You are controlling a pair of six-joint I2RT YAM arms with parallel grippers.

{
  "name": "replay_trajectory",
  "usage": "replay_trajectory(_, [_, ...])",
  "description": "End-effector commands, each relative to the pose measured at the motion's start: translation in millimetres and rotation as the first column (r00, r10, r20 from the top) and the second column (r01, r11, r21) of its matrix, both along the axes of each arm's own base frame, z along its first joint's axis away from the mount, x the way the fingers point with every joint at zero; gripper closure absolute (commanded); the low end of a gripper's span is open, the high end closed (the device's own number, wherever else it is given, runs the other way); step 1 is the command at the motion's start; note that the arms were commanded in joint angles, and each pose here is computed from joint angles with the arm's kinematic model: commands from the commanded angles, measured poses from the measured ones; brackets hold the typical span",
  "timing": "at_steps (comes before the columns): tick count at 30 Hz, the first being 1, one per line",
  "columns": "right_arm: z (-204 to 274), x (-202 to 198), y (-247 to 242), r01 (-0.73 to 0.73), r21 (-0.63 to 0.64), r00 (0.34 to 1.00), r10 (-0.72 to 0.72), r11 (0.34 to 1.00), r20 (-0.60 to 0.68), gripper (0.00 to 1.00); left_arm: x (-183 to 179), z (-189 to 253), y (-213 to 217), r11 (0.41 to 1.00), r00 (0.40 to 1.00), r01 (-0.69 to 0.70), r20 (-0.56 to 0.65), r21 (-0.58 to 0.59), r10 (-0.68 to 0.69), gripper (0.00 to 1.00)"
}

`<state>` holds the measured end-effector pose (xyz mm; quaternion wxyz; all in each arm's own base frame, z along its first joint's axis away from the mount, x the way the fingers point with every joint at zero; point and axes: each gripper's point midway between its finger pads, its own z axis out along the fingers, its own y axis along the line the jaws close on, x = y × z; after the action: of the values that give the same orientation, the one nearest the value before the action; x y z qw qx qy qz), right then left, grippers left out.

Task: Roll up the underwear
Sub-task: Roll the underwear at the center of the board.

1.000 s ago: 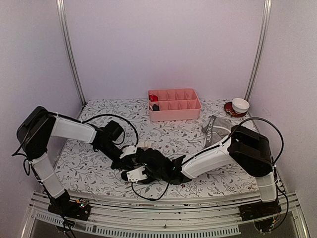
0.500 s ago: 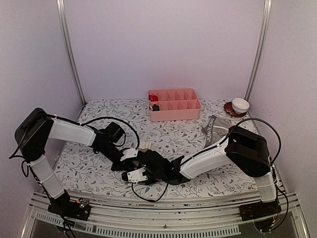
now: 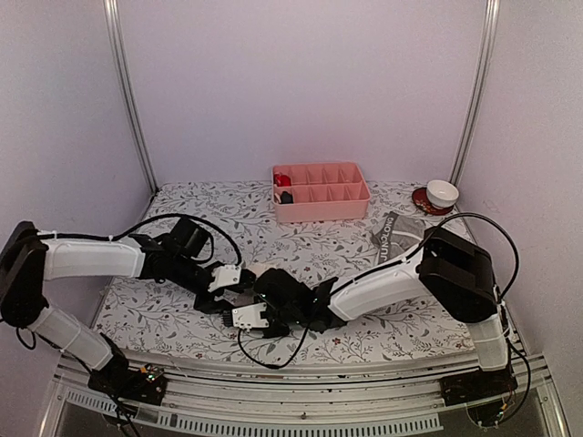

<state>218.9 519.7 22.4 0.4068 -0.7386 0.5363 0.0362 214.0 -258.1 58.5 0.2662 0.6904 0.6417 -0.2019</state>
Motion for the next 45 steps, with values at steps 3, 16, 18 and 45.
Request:
replay_trajectory(3, [-25.8, 5.1, -30.5, 0.127, -0.080, 0.936, -0.146, 0.989, -0.319, 0.97, -24.4, 19.9, 14.6, 0.999, 0.995, 0.026, 0.097, -0.048, -0.021, 0.41])
replay_trajectory(16, [-45.1, -7.2, -27.9, 0.185, -0.226, 0.552, -0.291, 0.956, -0.781, 0.97, -38.1, 16.6, 38.0, 0.983, 0.825, 0.126, 0.564, -0.134, -0.028, 0.42])
replay_trajectory(18, [-50.1, -5.8, -28.6, 0.197, -0.250, 0.505, -0.317, 0.948, -0.803, 0.97, -42.2, 12.1, 34.8, 0.982, 0.800, 0.146, 0.598, -0.119, -0.046, 0.41])
replay_trajectory(45, [-41.9, 6.4, -41.1, 0.215, -0.235, 0.301, -0.293, 0.948, -0.908, 0.97, 8.8, -19.5, -6.6, 0.997, 0.597, 0.074, 0.800, 0.024, -0.064, 0.44])
